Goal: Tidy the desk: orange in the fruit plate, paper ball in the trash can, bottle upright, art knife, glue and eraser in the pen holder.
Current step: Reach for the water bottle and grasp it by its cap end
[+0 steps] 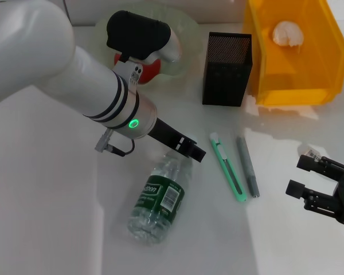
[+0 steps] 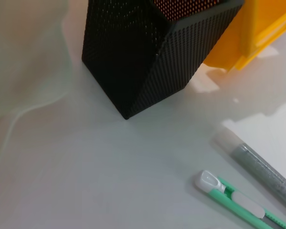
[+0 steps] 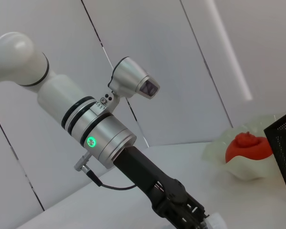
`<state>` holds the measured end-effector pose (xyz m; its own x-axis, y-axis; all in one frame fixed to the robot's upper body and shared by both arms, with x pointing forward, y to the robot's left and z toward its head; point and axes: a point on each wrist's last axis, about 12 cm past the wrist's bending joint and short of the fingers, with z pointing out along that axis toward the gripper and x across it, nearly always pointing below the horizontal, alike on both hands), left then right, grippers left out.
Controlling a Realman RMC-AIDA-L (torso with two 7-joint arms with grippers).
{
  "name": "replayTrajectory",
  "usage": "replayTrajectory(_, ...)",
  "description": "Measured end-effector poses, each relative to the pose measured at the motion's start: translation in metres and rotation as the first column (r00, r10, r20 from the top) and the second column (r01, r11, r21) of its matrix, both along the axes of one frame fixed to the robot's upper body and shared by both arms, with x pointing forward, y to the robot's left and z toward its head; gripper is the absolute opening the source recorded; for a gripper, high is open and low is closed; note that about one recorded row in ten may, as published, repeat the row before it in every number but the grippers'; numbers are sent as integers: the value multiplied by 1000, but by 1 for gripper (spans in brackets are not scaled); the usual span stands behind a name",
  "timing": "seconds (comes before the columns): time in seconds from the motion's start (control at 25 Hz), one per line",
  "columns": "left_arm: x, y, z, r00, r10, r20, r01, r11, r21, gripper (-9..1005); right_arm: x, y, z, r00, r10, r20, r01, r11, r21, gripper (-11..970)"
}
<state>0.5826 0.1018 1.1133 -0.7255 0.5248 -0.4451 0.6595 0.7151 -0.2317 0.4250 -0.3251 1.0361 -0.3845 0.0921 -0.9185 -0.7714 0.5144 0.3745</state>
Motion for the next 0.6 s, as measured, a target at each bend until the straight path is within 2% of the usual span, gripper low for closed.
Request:
replayTrajectory(0.24,1,1,-1,1000,6,2,-6,1000,-2,695,0,-1,0,1000,-9,1,9,1000,3,775)
replayTrajectory(0.52,-1,-1,2,1000,-24,11,24,1000,9,460,0,-2,0,1000,-12,-4,12,1000,4,775)
replayTrajectory(0.6,-1,-1,2,999,-32,14,31,999,11,460,-1,-2,0,1000,-12,-4,12,1000,4,775)
